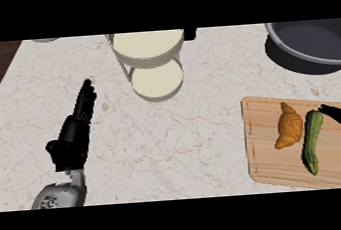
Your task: Pick the squash from the cutting board and place it in the tiered basket
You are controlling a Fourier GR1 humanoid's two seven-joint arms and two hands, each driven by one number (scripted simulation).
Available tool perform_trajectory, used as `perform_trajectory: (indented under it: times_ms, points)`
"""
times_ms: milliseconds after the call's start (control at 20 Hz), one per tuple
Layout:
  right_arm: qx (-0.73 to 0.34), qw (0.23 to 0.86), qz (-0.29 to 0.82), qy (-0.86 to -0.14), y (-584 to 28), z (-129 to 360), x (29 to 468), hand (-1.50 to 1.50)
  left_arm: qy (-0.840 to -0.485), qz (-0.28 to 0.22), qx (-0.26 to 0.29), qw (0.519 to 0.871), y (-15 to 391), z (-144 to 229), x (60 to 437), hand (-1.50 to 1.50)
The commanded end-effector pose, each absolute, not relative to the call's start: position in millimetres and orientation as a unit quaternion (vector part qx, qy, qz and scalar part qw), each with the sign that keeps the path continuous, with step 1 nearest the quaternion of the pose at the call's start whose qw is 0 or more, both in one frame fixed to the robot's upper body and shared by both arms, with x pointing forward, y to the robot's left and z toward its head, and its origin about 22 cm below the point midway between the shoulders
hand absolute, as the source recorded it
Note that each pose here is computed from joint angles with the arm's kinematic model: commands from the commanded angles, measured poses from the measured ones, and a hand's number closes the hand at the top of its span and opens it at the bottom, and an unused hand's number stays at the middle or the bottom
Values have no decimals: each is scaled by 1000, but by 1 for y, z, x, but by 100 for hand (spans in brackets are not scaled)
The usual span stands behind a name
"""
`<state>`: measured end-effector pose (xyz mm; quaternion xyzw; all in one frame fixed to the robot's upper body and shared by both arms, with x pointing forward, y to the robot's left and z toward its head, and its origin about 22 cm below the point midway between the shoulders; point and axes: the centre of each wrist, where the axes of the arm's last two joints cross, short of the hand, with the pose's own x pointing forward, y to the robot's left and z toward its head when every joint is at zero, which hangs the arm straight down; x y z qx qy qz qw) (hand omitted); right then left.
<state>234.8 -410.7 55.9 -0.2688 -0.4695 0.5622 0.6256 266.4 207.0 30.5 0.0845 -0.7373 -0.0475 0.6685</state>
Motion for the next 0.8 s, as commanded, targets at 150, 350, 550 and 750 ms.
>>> perform_trajectory:
  times_ms: [150,350,550,750]
  points:
    - [-271,623,566,-466,-416,69,234,-150,-737,-44,92,669,202,25,270,0]
    - [-265,630,564,-464,-403,37,249,-150,-739,-46,91,665,211,35,276,0]
    - [-265,633,558,-467,-396,33,262,-150,-738,-48,78,669,209,40,259,0]
    - [-256,640,551,-470,-408,15,250,-150,-742,-46,84,663,205,40,276,0]
